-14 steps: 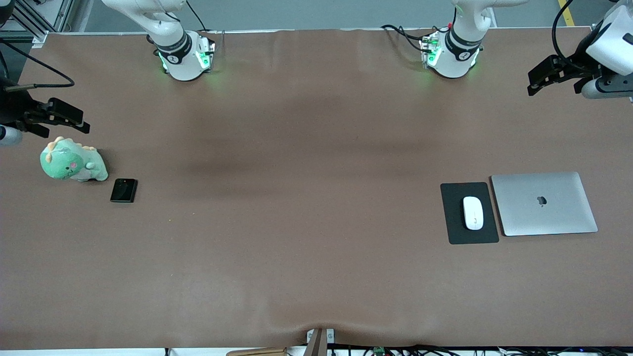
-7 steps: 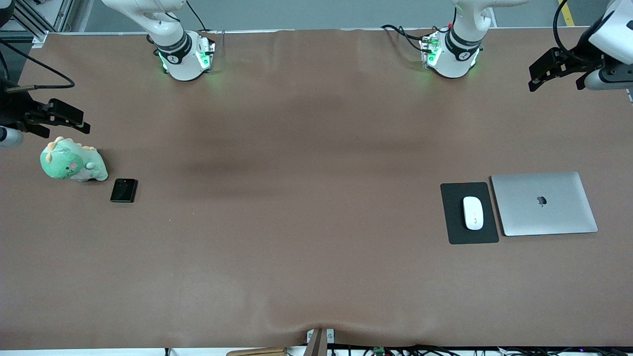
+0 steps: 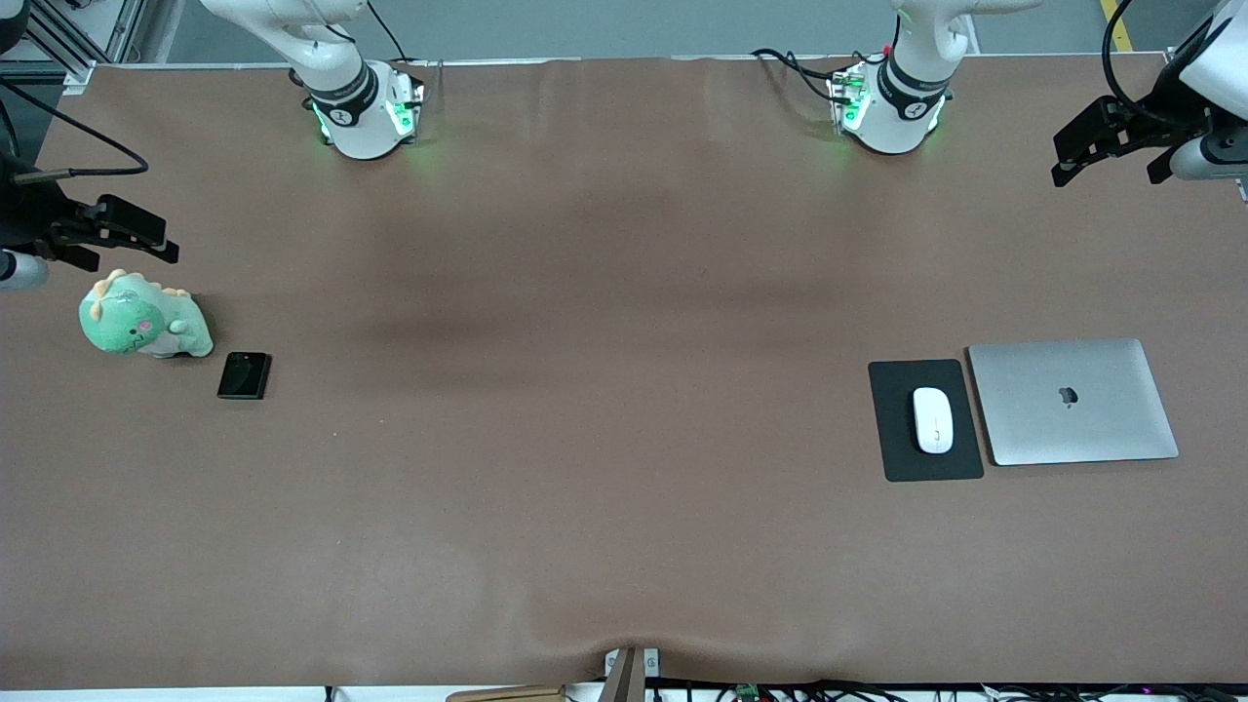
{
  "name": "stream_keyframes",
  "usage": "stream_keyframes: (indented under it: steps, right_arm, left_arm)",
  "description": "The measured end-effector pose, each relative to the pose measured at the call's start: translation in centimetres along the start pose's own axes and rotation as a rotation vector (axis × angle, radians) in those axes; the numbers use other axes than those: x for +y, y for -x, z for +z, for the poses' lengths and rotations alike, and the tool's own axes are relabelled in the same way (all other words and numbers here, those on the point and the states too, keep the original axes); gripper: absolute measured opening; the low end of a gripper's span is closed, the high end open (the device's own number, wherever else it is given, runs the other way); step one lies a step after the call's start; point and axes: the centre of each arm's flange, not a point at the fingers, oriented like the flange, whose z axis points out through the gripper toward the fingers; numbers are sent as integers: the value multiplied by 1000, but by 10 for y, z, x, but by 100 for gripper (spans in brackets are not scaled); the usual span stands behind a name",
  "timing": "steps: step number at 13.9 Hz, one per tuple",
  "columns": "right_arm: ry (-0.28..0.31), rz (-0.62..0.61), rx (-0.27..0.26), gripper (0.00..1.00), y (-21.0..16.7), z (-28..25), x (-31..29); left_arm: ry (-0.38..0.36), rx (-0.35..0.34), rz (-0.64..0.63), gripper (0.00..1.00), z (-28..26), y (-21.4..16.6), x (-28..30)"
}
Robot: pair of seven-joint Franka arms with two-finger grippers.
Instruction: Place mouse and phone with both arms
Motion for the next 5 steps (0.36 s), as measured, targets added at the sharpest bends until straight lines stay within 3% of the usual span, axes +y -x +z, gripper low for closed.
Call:
stream_keyframes:
  steps: [5]
  right_arm:
    - [2, -2, -1, 100, 0, 0, 0]
  left_arm:
    - [0, -3, -1, 100, 0, 0, -1]
